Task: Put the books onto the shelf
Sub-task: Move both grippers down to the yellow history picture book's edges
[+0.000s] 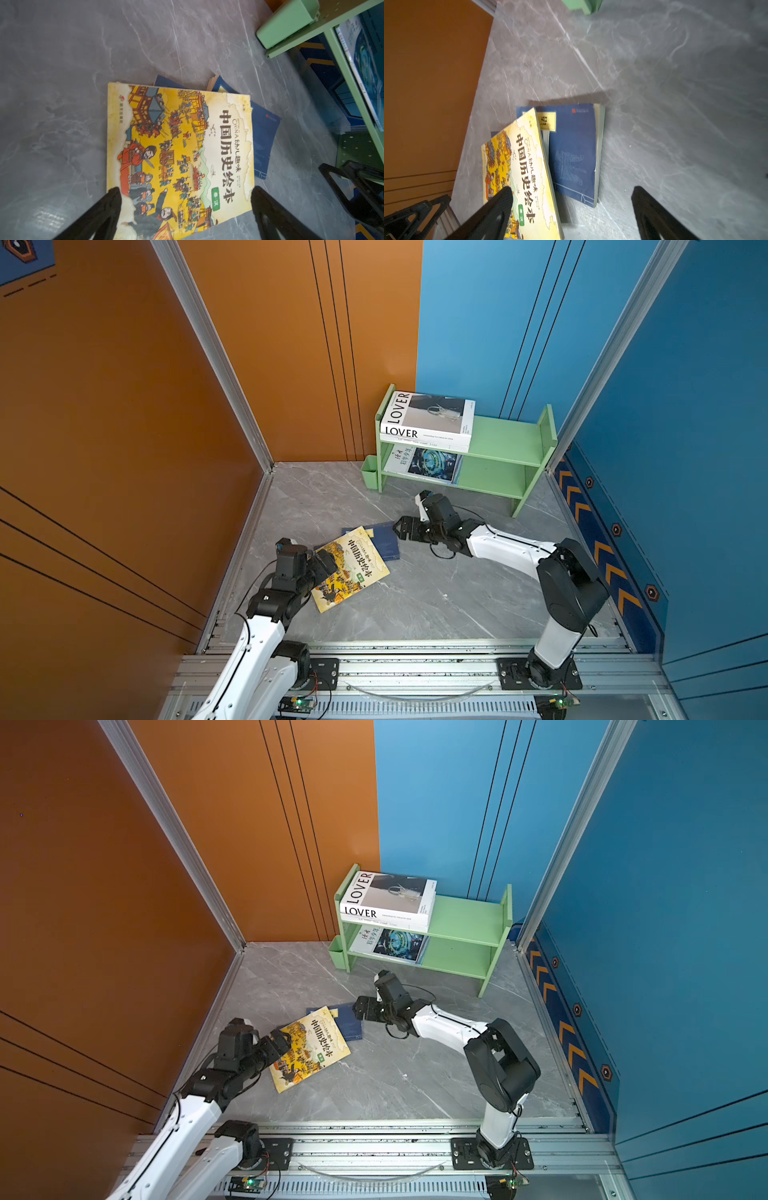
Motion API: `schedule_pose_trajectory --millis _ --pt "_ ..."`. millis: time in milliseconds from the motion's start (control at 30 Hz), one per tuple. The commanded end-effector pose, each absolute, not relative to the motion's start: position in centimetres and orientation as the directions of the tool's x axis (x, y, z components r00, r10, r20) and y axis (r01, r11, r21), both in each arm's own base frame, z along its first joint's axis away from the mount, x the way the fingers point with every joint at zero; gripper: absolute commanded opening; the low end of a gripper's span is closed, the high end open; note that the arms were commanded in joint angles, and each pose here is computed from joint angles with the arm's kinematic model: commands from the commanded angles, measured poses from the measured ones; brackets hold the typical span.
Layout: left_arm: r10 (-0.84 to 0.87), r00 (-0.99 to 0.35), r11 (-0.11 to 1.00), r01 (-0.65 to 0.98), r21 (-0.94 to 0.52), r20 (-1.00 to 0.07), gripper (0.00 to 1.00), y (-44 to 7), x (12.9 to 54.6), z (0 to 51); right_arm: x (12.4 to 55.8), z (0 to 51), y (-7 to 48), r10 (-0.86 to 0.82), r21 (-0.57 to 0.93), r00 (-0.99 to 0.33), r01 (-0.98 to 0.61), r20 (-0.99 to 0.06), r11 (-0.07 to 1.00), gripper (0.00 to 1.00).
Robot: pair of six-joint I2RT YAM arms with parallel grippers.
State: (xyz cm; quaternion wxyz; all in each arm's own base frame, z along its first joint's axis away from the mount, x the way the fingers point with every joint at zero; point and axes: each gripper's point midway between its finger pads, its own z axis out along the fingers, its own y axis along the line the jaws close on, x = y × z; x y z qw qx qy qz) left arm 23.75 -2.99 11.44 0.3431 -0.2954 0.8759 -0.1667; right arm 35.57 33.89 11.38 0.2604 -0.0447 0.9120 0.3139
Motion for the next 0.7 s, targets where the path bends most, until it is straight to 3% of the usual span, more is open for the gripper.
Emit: schedule_pose_trajectory --millis 0,467,667 --pt "-0.626 -0.627 0.775 -0.431 -0.462 -0.464 0.98 -2.7 21.8 9.8 33.2 10.1 35.9 -0.025 0.534 -0.881 -0.308 -0.472 0.787 0.92" --pt "-0.671 -0.634 0.74 -0.532 -0.411 -0.386 0.98 -1.9 19.2 4.8 32.7 5.6 40.9 -0.138 0.469 -0.879 -0.37 -0.457 0.802 0.88" --pt "-0.708 -0.613 0.695 -0.514 -0.502 -0.351 0.99 -3.2 20.2 3.8 31.6 3.4 42.1 -0.173 0.482 -0.897 -0.371 -0.407 0.794 0.86"
